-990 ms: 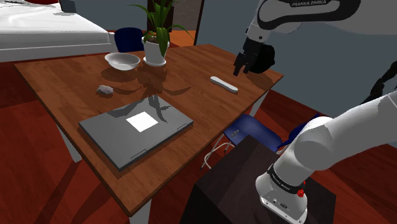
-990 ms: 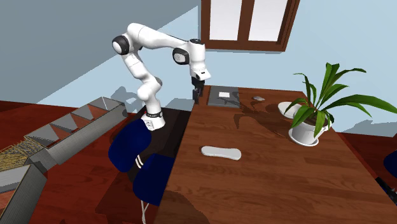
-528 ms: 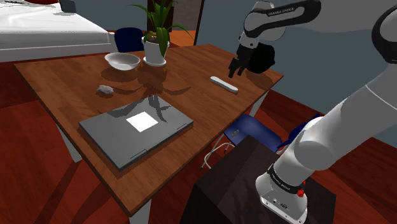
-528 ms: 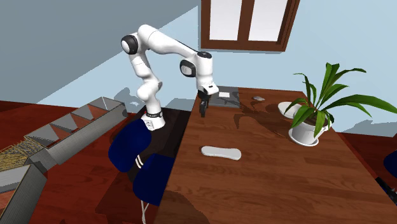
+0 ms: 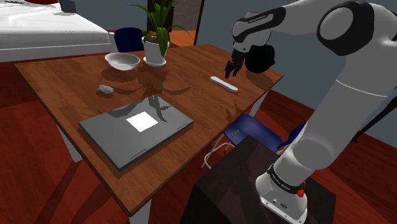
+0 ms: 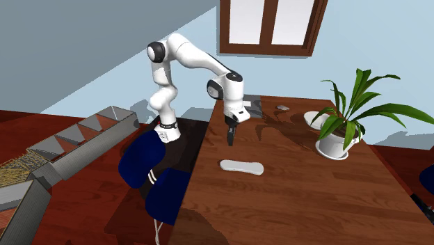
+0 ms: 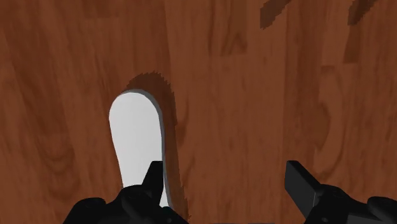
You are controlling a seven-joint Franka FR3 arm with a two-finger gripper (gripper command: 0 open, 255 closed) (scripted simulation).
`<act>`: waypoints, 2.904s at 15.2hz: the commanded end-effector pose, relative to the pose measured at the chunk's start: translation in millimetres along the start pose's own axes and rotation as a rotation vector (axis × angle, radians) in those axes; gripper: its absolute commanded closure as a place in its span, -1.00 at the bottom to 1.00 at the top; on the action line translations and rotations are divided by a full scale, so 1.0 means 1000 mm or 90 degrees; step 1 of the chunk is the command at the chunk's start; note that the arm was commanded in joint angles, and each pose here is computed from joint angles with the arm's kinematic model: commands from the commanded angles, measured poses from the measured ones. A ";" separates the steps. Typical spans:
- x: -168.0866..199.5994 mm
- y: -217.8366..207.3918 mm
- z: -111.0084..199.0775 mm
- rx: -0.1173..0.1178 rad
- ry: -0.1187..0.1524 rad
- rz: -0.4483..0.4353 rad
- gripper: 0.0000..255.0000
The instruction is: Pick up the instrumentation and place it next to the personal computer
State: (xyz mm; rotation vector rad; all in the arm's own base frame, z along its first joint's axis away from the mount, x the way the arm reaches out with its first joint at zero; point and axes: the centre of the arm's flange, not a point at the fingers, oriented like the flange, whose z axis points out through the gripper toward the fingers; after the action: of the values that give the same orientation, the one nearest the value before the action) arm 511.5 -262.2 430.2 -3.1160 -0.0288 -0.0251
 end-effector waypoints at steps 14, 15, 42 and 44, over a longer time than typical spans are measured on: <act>0.068 0.082 0.085 -0.003 -0.004 -0.022 -1.00; 0.068 0.082 0.091 -0.003 -0.004 -0.022 -1.00; 0.069 0.081 0.057 -0.003 -0.004 -0.022 1.00; 0.069 0.081 0.046 -0.003 -0.004 -0.022 1.00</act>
State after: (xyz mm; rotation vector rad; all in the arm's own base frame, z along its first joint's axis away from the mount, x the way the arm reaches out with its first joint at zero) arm 583.3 -339.8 377.5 -3.1204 -0.0836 -0.0156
